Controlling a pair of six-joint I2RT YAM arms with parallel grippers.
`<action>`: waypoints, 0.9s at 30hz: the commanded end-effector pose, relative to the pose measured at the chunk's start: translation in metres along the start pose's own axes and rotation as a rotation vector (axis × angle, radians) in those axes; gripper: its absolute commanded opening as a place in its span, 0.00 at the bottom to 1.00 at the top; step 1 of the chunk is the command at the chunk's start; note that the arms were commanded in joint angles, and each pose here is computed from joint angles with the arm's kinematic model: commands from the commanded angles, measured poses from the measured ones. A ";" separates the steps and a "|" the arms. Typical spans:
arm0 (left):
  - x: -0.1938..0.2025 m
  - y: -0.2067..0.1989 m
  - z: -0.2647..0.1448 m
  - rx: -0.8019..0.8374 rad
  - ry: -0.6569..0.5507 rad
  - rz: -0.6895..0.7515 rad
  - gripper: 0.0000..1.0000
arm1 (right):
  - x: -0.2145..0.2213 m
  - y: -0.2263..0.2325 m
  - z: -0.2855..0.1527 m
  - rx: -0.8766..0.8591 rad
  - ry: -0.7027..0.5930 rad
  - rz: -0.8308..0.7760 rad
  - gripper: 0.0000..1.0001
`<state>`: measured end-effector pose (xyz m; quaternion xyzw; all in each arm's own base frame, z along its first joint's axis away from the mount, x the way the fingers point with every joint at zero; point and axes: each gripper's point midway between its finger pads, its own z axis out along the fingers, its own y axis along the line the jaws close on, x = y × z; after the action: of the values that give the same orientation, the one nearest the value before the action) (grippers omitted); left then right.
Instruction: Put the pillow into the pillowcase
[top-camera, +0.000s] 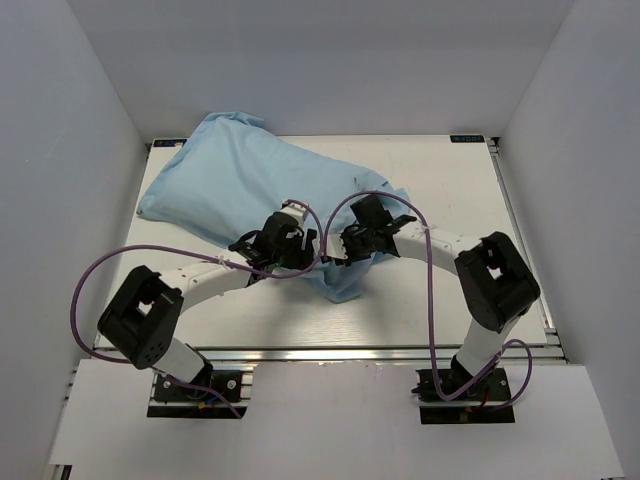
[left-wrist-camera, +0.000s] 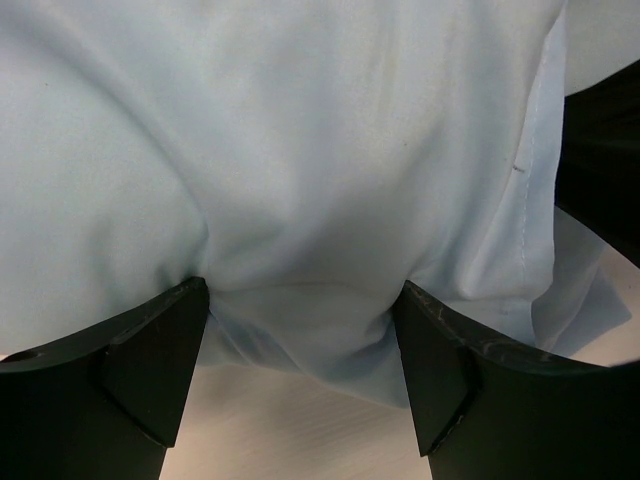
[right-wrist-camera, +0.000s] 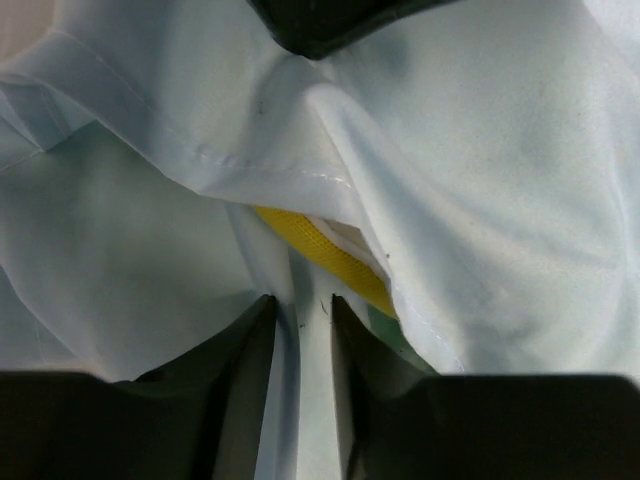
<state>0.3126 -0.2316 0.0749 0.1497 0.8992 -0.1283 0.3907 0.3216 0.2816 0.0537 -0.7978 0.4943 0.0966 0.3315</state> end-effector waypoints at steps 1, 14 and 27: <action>-0.016 -0.006 -0.016 0.036 -0.062 0.008 0.85 | 0.042 0.017 -0.010 -0.029 0.143 0.107 0.31; -0.021 -0.003 -0.015 0.067 -0.092 -0.064 0.84 | 0.031 0.036 -0.039 -0.017 0.047 0.205 0.13; -0.023 -0.014 -0.004 0.113 -0.062 -0.076 0.84 | -0.066 0.011 -0.114 0.097 -0.267 0.172 0.00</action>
<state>0.3152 -0.2386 0.0893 0.1338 0.8857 -0.1799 0.4064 0.2791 0.2400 0.1183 -0.7265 0.5522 0.1603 0.3762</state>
